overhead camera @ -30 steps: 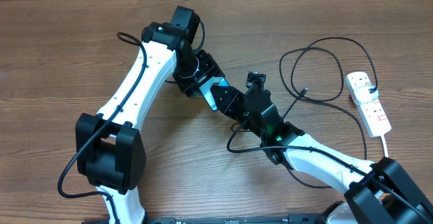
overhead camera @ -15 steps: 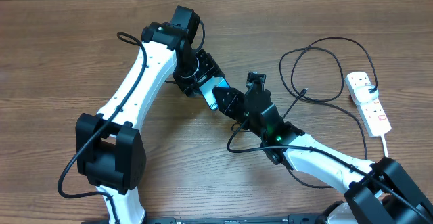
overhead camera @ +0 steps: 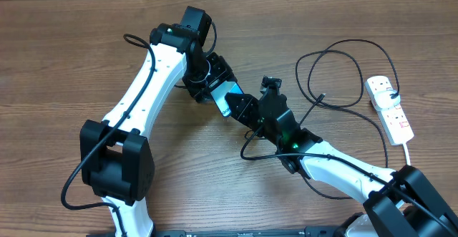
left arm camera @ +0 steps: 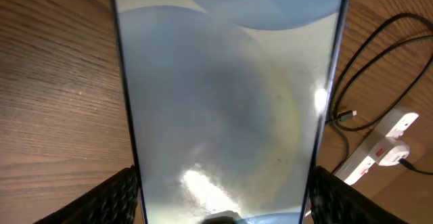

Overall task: Plug charger to phone and switch on socket
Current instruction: 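Close the right gripper on the phone's side edge, then open the left gripper and pull it back from the phone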

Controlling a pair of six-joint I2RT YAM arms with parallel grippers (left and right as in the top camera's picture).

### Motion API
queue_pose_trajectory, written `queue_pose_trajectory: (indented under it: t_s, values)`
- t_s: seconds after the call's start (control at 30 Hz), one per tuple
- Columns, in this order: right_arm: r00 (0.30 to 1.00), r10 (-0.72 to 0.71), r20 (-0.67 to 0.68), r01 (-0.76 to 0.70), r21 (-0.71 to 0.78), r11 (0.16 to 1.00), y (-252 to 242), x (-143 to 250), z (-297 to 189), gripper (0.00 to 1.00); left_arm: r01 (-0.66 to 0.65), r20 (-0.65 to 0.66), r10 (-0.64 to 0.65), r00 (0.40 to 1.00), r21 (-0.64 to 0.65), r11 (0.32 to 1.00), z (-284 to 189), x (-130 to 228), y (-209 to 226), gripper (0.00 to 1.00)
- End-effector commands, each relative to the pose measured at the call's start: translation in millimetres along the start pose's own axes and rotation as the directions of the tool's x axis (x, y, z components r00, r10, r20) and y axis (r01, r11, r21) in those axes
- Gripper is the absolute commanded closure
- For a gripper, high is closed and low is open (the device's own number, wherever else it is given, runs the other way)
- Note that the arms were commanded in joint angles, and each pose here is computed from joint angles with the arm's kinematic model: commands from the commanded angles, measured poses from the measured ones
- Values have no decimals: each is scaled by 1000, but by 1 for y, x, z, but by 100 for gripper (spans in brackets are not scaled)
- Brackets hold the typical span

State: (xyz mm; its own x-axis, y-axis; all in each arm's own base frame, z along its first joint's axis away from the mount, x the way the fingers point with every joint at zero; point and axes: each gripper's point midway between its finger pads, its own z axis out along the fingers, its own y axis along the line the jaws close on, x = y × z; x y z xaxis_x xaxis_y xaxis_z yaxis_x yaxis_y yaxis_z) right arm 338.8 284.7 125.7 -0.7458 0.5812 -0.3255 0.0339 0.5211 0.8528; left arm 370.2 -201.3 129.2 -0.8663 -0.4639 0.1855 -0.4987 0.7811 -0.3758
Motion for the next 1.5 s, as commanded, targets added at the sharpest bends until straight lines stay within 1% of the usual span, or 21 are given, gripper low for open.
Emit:
queue_pose_trajectory:
  t_s: [0.0,0.07,0.1,0.23,0.33,0.57,0.67,0.77,0.93,1.03,1.2,1.3,1.47]
  values:
    - [999,-34,-37,33,-42,999,14,7,1,96,-35,-7,35,999,33,999,-3,4,-12,16]
    - [999,-34,-37,32,-39,999,13,7,1,96,-46,2,46,999,44,998,-4,0,-14,3]
    - [999,-34,-38,32,-39,999,13,7,1,96,-62,11,62,998,53,997,-5,-3,-15,0]
    - [999,-27,-39,25,-34,999,12,7,1,96,-105,35,103,994,75,992,-13,-16,-13,0]
    - [999,21,-43,-23,-25,999,10,8,1,96,-135,68,130,989,86,987,-30,-30,-6,0]
    - [985,166,-46,-167,-17,986,9,8,1,96,-204,189,183,965,95,974,-97,-51,25,0]
    - [978,205,-46,-206,-18,978,10,7,1,96,-220,258,195,946,73,973,-128,-53,42,0]
    - [978,203,-44,-205,-41,978,16,6,1,96,-224,324,200,925,40,974,-154,-52,55,0]
    - [978,198,-62,-203,-94,975,28,4,0,96,-222,409,216,887,-35,974,-183,-43,71,1]
    - [974,210,-88,-220,-115,969,30,-2,-2,96,-233,441,238,865,-66,970,-195,-37,76,0]
    - [936,315,-159,-335,-119,935,25,-17,-7,96,-250,468,248,848,-60,967,-207,-29,75,1]
    - [909,364,-201,-391,-118,913,24,-22,-11,96,-243,467,241,850,-57,968,-207,-28,76,1]
    - [864,437,-249,-471,-99,876,24,-20,-13,96,-194,464,187,866,-33,980,-206,-28,77,0]
